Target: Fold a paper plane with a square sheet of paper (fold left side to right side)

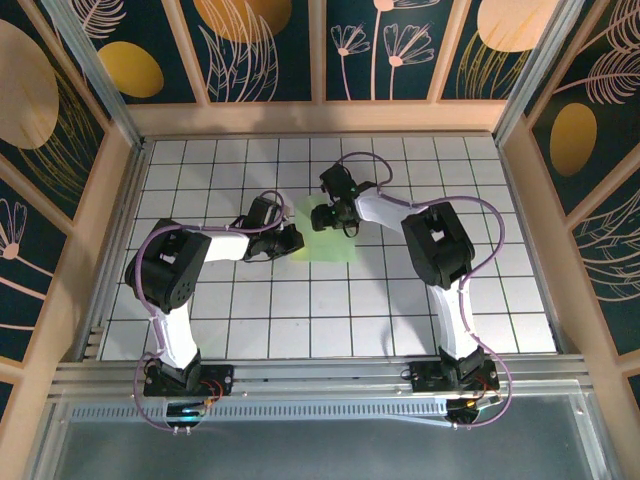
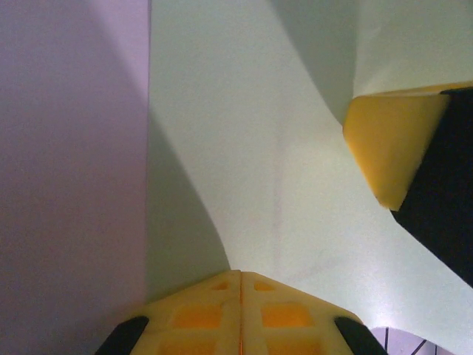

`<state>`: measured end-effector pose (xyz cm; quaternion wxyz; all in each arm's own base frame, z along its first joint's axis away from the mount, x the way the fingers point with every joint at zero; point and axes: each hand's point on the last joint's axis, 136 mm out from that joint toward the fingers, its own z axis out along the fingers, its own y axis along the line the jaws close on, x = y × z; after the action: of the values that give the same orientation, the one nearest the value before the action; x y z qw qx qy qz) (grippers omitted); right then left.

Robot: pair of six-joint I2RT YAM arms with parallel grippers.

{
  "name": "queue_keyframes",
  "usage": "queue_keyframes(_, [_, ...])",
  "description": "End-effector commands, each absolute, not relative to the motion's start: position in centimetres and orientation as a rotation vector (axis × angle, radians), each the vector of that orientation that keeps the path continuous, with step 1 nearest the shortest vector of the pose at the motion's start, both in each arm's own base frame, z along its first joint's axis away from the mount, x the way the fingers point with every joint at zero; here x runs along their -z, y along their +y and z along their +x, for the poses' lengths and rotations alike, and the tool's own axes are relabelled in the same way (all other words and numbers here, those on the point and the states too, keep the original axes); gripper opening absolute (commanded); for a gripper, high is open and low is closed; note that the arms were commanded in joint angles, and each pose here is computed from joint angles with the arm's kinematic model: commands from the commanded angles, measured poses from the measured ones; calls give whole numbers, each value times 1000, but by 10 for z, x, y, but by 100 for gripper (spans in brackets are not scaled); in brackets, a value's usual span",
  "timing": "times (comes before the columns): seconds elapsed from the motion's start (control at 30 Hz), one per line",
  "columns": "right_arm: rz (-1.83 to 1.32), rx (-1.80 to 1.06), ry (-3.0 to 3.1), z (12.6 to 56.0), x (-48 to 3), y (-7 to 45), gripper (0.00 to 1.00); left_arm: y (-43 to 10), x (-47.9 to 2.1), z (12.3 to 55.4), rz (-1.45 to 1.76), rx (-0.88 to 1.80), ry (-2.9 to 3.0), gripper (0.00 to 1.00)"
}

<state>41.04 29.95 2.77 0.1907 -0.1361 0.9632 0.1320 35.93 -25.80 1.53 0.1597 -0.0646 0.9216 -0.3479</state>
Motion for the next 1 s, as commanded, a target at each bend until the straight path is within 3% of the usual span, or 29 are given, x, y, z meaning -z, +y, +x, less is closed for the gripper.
queue_keyframes(0.0, [-390,-415,2731,398,-44,302,61,-259,-10,358,-207,991,2637,10])
queue_keyframes(0.3, [-430,-564,2717,394,-61,306,41,-252,-40,369,-205,978,2533,22])
queue_keyframes(0.5, [-423,-807,2657,391,-89,304,36,-218,-79,381,-274,1023,2391,35])
queue_keyframes(0.73, [-464,-1072,2496,393,-142,291,34,-184,-136,385,-211,1207,2153,62])
queue_keyframes(0.97, [-704,-1308,2231,363,-224,294,34,-204,-222,360,167,1432,1834,90])
